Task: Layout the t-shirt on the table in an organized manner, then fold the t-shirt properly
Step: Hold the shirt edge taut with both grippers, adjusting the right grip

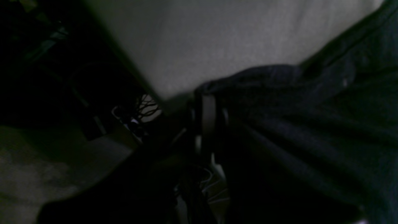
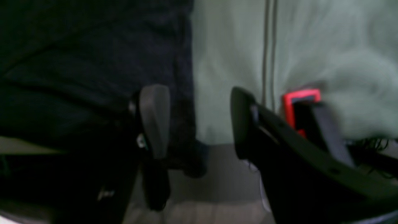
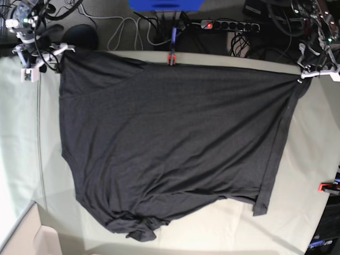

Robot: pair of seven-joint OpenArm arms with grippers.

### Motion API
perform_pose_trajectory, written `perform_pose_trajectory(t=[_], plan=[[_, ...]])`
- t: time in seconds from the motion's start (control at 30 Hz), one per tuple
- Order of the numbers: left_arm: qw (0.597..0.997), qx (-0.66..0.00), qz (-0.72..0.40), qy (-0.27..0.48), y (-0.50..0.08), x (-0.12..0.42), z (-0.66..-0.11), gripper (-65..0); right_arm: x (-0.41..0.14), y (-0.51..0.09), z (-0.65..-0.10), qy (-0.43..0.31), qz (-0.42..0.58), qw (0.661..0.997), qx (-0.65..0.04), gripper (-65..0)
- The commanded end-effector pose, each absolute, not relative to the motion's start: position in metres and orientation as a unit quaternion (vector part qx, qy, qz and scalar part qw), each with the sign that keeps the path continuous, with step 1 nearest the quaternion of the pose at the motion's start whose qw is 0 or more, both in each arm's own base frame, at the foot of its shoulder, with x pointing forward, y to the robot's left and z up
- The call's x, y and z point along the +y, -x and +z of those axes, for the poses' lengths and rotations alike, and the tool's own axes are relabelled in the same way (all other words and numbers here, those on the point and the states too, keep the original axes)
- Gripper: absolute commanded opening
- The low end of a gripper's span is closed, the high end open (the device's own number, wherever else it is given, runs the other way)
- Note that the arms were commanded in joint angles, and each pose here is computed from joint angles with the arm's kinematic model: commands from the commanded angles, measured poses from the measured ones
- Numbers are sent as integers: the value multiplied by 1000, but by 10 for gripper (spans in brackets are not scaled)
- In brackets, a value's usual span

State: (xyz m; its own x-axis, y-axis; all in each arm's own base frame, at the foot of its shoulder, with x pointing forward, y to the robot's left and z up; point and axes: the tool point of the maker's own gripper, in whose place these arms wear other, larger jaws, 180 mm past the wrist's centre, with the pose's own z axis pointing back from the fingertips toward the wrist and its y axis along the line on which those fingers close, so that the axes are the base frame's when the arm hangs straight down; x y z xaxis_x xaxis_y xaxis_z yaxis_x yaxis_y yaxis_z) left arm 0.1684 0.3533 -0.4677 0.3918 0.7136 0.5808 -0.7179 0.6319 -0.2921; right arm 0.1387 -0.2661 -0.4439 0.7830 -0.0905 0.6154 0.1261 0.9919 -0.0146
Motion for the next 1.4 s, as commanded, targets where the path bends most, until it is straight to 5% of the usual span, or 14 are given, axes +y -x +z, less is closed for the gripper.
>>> perform_pose_trajectory(t=[0.0,0.47,0.57,0.67,0.7,1.27,1.37], plan=[[829,-365,422,-13,-174,363,-457,-650,-271,-144,-442,28,-62,941,-332,-329],[829,-366,422,-13,-174,364,-457,-650,-258,-116,-494,-21,-93,959,-266,-340],[829,-369,421,-13,-177,364,-455,-650,-258,-115,-495,-22,-94,960,-264,-444],[827,-371,422,-10,-178,363,-454,-650,-258,-114,-495,-22,-94,960,-263,-643],[827,-371,422,-10,-178,363,-454,-650,-258,-114,-495,-22,-94,960,-263,-650],[824,-378,422,-7,-184,363,-451,-650,-268,-145,-434,33,-41,942,-331,-650],[824,-378,422,-7,-184,363,-451,-650,-268,-144,-435,33,-41,943,-329,-580]])
